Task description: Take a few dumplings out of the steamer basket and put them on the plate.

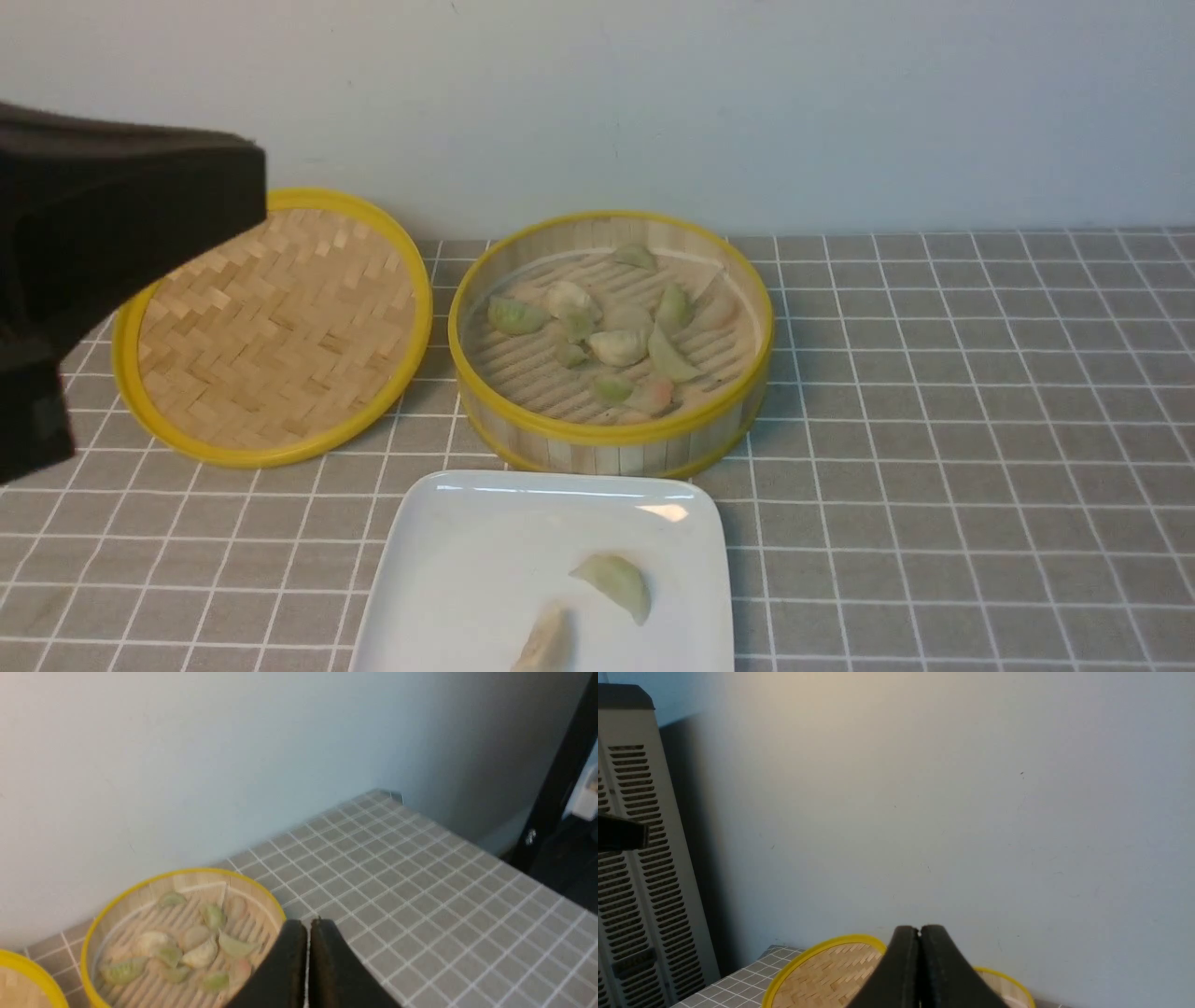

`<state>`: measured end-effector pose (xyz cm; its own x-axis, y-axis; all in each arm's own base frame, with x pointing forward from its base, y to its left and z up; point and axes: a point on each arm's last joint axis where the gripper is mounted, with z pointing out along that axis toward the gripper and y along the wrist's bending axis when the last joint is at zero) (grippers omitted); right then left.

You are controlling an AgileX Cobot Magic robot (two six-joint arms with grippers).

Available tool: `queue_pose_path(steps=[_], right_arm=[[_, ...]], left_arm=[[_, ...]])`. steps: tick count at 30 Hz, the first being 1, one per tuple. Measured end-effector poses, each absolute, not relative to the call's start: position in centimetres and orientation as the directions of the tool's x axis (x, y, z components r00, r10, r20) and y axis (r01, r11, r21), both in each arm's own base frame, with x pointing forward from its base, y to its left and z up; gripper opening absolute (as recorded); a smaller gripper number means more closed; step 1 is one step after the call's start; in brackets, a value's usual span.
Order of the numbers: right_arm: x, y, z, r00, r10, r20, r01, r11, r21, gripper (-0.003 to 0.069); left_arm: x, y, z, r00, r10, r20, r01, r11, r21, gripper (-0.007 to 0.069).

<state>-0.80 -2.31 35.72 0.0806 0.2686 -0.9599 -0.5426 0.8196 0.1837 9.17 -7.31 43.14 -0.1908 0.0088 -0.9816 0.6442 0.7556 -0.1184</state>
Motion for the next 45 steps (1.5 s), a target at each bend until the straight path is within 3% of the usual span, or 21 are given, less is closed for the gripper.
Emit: queue_pose_path(steps=[5,15,21,26,30,34,35,36,37,43,45], right_arm=[[-0.8,-2.3,35.7,0.081,0.268,-0.96,-0.542,0.82,0.184,-0.0015],[-0.8,-2.3,35.7,0.081,0.268,-0.96,-0.542,0.82,0.184,-0.0015],[-0.8,-2.3,35.7,0.081,0.268,-0.96,-0.542,0.82,0.184,-0.0015],[-0.8,-2.3,35.7,0.081,0.268,-0.96,-0.542,0.82,0.184,-0.0015],[-0.8,-2.3,35.7,0.081,0.268,-0.96,-0.542,0.82,0.183,-0.0015],[-0.8,-2.3,35.7,0.081,0.268,-0.96,-0.542,0.82,0.183,-0.0015],[-0.8,-2.3,35.7,0.081,0.268,-0.96,-0.542,0.82,0.183,-0.0015],[-0.8,-2.3,35.7,0.081,0.268,-0.96,-0.542,0.82,0.183,-0.0015],[-0.8,-2.3,35.7,0.081,0.268,-0.96,-0.542,0.82,0.183,-0.0015],[-0.8,-2.3,35.7,0.081,0.268,-0.96,-0.542,0.82,0.183,-0.0015],[-0.8,-2.3,35.7,0.081,0.268,-0.96,-0.542,0.82,0.183,-0.0015]], left_arm=[[7.5,-6.4,41.3,-0.166,-0.096,-0.981,0.639,0.747,-0.181,-0.0005],[6.8,-6.1,40.6,-0.174,-0.101,-0.98,0.645,0.74,-0.191,-0.0005],[6.9,-6.0,40.4,-0.11,-0.018,-0.994,0.65,0.755,-0.086,-0.0005],[7.5,-5.7,38.7,-0.044,0.082,-0.996,0.609,0.792,0.038,-0.0005],[7.9,-4.9,35.3,0.005,0.125,-0.992,0.535,0.838,0.108,-0.0005],[7.3,-3.2,30.4,0.016,0.063,-0.998,0.396,0.916,0.064,-0.0005],[7.2,-2.8,28.8,0.007,0.041,-0.999,0.517,0.855,0.039,-0.0005],[7.0,-2.6,28.4,0.004,0.032,-0.999,0.341,0.94,0.031,-0.0005],[6.8,-2.1,26.5,-0.021,0.002,-1.0,0.286,0.958,-0.004,-0.0005],[5.8,-0.7,20.3,-0.062,-0.099,-0.993,0.101,0.989,-0.104,-0.0005],[5.7,-0.6,19.8,-0.063,-0.101,-0.993,0.086,0.991,-0.106,-0.0005]])
